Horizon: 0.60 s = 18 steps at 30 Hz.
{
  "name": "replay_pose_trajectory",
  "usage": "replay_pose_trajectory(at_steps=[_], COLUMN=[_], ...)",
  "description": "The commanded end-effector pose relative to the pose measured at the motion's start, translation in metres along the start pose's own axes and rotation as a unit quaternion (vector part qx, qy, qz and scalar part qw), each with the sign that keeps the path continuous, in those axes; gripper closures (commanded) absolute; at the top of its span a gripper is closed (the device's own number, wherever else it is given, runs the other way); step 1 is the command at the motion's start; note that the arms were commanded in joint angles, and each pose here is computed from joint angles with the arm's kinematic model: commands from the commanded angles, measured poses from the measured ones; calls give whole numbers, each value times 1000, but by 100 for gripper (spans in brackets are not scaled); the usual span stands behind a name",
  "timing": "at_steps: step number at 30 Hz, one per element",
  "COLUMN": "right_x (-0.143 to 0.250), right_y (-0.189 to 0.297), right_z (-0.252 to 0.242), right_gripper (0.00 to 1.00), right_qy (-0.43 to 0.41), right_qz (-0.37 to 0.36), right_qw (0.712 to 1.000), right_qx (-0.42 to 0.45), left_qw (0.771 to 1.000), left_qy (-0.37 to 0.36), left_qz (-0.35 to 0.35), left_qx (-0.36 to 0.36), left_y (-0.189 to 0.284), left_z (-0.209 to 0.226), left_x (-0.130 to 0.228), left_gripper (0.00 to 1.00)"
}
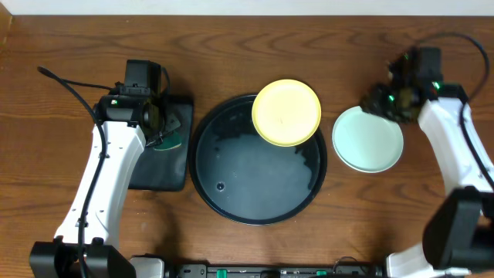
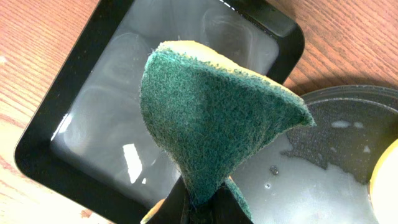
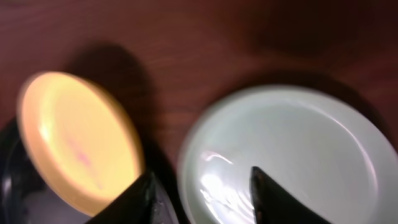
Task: Clean dirty plates on tray and stack at the side
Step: 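Move right gripper to the yellow plate rim and pinch it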
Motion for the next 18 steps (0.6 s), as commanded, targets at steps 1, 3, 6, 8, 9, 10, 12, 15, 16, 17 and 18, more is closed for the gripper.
replay_pose_trajectory(at_steps=[1, 3, 6, 8, 9, 10, 12, 15, 16, 17, 18], right_x=[-6, -8, -8, -6, -3, 2, 7, 12, 14, 15, 16], right_y=[-18, -34, -60, -78, -84, -91, -102, -114, -118, -120, -122], right_z=[41, 59, 76, 82, 85, 87, 88, 83, 81, 80, 79], right_gripper=[49, 44, 42, 41, 41, 41, 43, 51, 55, 59, 65], right_qy=[80, 116, 150, 159, 168, 175, 179, 177, 176, 175, 174], right_qz=[25, 41, 58, 71, 80, 90, 102, 114, 119, 121, 124], right_qw=[996, 992, 987, 984, 982, 979, 977, 977, 976, 976, 976], right_qx=[-28, -31, -32, -32, -38, -47, -50, -40, -38, -37, -35], left_qw=[1000, 1000, 1000, 1000, 1000, 1000, 1000, 1000, 1000, 1000, 1000], left_qy=[-1, -1, -1, -1, -1, -1, -1, 0, -1, -1, 0], left_qz=[-5, -5, -5, -5, -5, -5, -5, -5, -5, -5, -5], left_qx=[-5, -5, -5, -5, -5, -5, -5, -5, -5, -5, -5], left_y=[1, 1, 1, 1, 1, 1, 1, 1, 1, 1, 1], left_z=[1, 1, 1, 1, 1, 1, 1, 2, 1, 2, 2], left_x=[-5, -5, -5, -5, -5, -5, -5, -5, -5, -5, -5], left_gripper=[92, 92, 92, 92, 93, 93, 93, 93, 93, 93, 93])
Point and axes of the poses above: each gripper's point midway between its finger pads, its own y axis back along the fingers, its own z axis along the line the jaws close on, x = y × z, the point moved 4 cm from there along y, back along the fingers, and after that the axes turned 11 degrees about -y, right-handed, at the moved point
